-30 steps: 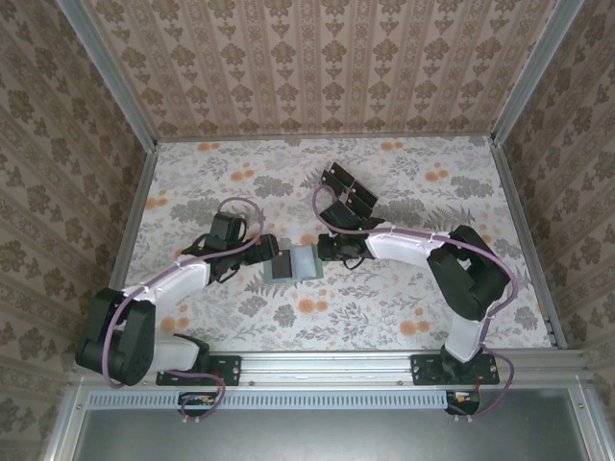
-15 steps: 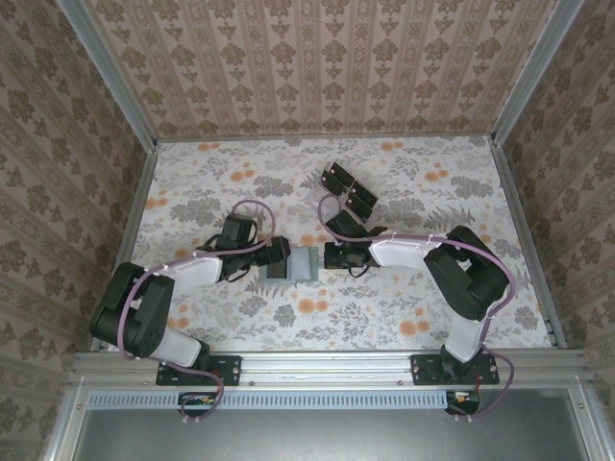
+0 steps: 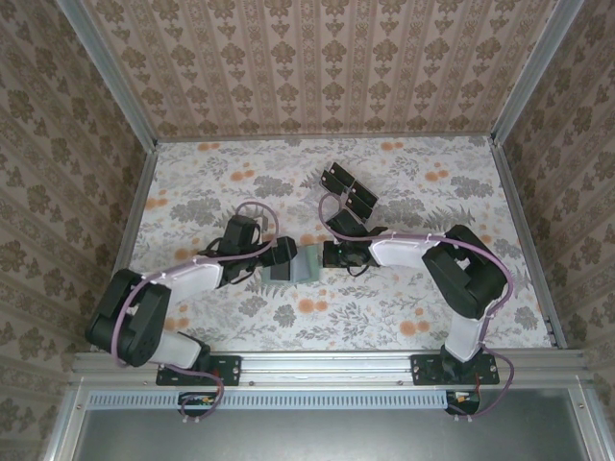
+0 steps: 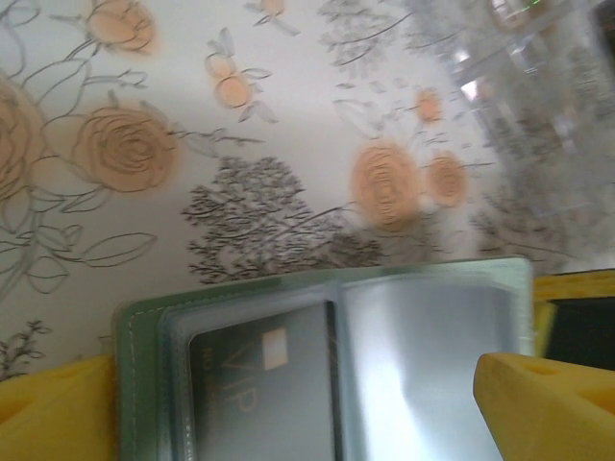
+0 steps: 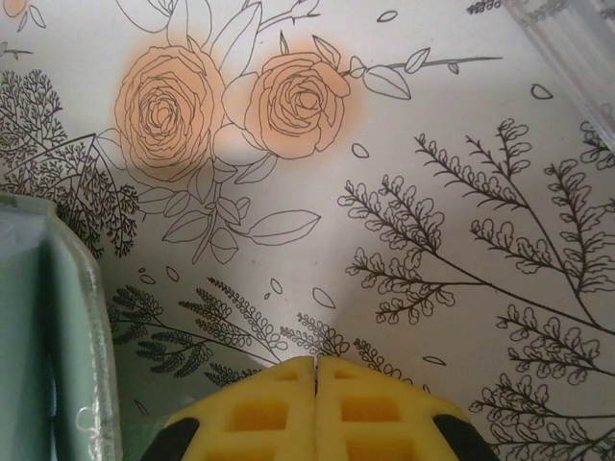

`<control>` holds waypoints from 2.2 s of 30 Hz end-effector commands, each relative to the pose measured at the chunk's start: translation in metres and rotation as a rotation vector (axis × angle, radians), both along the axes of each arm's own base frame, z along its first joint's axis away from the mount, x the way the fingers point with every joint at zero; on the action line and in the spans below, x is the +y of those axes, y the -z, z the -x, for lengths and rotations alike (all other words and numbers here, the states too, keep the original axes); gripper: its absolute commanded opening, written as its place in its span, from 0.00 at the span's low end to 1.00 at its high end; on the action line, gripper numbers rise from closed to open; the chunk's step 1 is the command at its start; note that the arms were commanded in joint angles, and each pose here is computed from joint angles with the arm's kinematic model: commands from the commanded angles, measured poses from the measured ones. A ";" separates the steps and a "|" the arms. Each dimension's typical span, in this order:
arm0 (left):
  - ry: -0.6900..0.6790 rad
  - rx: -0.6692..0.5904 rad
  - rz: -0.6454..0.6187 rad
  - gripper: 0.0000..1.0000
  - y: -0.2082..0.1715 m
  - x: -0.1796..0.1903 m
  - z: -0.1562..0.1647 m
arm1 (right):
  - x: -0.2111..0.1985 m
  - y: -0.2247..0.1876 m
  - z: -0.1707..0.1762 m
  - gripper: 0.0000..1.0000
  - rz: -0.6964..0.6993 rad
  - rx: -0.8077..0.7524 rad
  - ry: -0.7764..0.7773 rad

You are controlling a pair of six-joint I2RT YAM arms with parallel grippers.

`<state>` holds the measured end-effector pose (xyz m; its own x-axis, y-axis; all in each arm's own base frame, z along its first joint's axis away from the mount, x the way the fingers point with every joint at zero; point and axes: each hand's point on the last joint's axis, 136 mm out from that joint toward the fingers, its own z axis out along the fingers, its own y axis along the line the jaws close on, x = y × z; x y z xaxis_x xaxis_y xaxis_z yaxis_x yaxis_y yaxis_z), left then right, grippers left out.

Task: Put the credit cards into the card holder
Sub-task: Close the card holder at the center of the table.

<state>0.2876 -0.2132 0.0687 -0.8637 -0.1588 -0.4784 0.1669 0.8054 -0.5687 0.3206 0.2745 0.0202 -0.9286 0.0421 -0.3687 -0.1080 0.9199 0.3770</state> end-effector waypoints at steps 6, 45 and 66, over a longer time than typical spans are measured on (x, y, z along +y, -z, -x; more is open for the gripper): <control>0.057 -0.123 0.187 1.00 -0.071 -0.042 0.003 | 0.001 0.014 0.000 0.00 -0.031 0.037 0.011; -0.065 -0.124 0.121 1.00 -0.049 -0.051 -0.022 | 0.046 -0.100 0.039 0.01 -0.303 -0.124 -0.052; -0.204 -0.048 -0.040 1.00 -0.047 0.036 -0.012 | 0.077 -0.052 0.019 0.00 -0.207 -0.053 -0.096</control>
<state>0.3134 -0.1967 0.1288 -0.7648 -0.3548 -0.5378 0.0578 0.7935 -0.6058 0.2959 0.3516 0.0745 -0.9140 0.0481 -0.4027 -0.2085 0.7960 0.5683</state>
